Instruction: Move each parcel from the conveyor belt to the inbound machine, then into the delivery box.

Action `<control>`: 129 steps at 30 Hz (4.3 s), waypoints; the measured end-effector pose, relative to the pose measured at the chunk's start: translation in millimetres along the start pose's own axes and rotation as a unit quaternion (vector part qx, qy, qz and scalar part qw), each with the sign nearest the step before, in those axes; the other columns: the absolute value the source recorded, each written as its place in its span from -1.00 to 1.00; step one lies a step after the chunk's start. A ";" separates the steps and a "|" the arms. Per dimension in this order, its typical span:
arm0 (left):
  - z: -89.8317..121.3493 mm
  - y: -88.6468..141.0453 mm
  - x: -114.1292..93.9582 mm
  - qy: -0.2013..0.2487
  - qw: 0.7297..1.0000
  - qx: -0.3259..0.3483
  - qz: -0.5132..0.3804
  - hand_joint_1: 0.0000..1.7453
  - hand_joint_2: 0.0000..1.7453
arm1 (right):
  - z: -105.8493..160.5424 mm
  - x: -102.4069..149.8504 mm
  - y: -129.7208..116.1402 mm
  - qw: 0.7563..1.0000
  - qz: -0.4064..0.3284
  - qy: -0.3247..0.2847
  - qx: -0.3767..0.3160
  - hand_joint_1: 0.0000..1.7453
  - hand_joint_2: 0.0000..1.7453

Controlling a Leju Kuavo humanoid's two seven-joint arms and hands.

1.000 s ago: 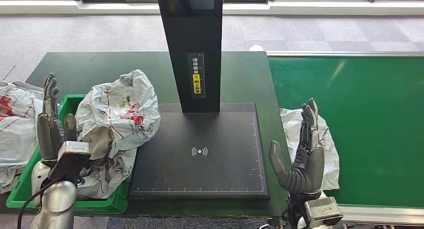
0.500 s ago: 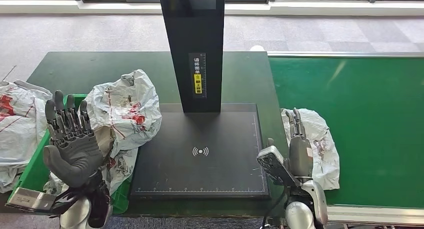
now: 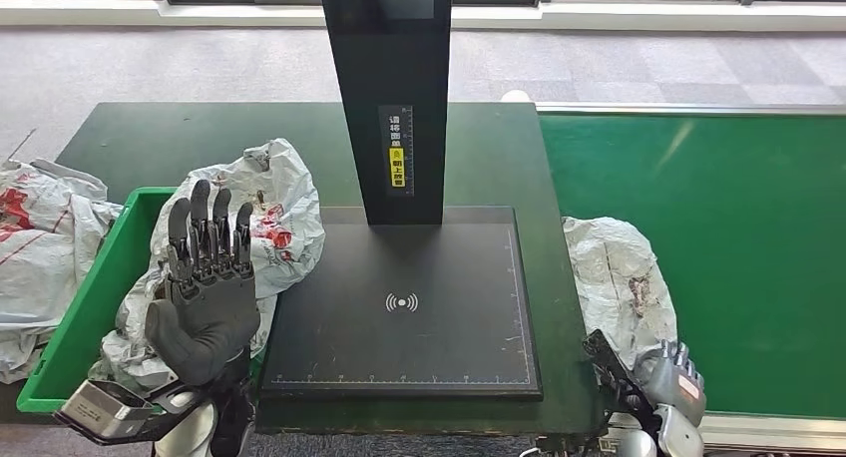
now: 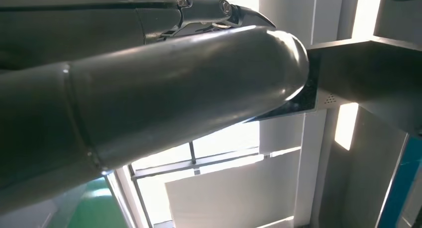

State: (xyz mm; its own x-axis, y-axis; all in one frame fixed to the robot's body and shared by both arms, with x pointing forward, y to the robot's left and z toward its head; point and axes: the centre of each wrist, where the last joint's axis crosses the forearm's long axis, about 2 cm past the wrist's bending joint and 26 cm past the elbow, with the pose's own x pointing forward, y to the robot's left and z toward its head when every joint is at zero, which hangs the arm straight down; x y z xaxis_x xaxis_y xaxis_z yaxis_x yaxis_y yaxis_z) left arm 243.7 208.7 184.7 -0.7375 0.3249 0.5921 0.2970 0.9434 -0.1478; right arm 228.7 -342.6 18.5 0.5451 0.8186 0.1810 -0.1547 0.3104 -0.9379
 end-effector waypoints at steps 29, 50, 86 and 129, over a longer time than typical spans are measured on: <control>-2.1 -8.7 -5.9 0.006 1.000 0.029 -0.006 -1.00 -1.00 | -42.1 35.7 9.0 0.998 -0.012 -0.057 0.004 1.00 1.00; 3.3 -8.8 -12.8 0.020 0.998 0.054 -0.014 -1.00 -1.00 | 25.7 79.6 -38.1 0.812 -0.420 -0.278 -0.296 1.00 1.00; -7.3 -7.3 -33.1 0.036 0.999 0.026 0.002 -1.00 -1.00 | 86.3 208.7 15.5 0.766 -0.363 -0.498 0.185 1.00 1.00; 15.2 -4.9 -18.5 0.086 0.992 -0.031 -0.088 -1.00 -1.00 | 125.3 116.7 -90.7 0.734 -0.348 -0.574 -0.102 -1.00 -1.00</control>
State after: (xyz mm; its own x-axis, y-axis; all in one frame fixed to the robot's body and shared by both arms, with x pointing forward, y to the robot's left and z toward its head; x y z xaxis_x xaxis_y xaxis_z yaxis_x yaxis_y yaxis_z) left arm 246.7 199.0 162.4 -0.6687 0.1351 0.7311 0.2146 0.9766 0.0158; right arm 203.2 -214.7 161.7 -0.6384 0.4003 0.6574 0.0228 0.8636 -0.5037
